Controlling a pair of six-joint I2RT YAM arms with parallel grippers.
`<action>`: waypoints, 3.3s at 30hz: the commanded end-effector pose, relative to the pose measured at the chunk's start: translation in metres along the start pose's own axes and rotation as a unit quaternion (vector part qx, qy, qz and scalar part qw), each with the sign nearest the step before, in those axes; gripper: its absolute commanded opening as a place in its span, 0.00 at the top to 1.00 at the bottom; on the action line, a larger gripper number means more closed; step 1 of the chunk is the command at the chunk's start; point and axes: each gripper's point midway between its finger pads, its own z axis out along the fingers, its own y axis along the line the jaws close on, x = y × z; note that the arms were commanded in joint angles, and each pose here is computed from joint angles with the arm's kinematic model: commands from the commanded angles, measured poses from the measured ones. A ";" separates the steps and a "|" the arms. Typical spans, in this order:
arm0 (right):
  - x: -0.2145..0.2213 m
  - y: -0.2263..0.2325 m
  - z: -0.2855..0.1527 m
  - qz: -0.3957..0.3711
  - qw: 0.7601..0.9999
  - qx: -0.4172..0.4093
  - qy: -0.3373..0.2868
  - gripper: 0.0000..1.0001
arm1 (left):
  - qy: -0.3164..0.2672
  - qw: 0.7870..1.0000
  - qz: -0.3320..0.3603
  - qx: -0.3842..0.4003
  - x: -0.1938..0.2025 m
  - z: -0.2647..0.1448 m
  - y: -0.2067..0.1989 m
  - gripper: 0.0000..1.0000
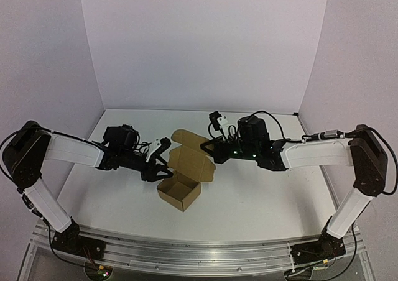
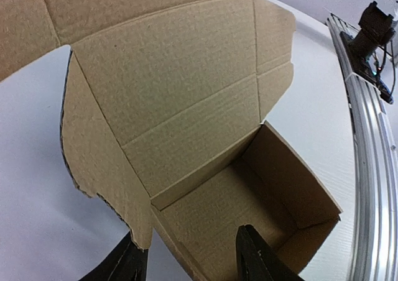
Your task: Fold the paper box
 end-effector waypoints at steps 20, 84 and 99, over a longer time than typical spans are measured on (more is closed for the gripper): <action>-0.025 0.042 -0.012 -0.129 0.984 -0.120 0.016 1.00 | -0.002 0.963 0.265 0.054 -0.131 -0.041 -0.006 0.09; 0.057 -0.077 -0.044 0.341 0.917 0.173 0.115 1.00 | 0.030 0.970 0.231 0.062 -0.134 -0.033 -0.011 1.00; 0.047 -0.013 0.004 0.349 0.924 0.062 0.142 1.00 | 0.031 0.974 0.225 -0.009 -0.142 -0.028 0.016 1.00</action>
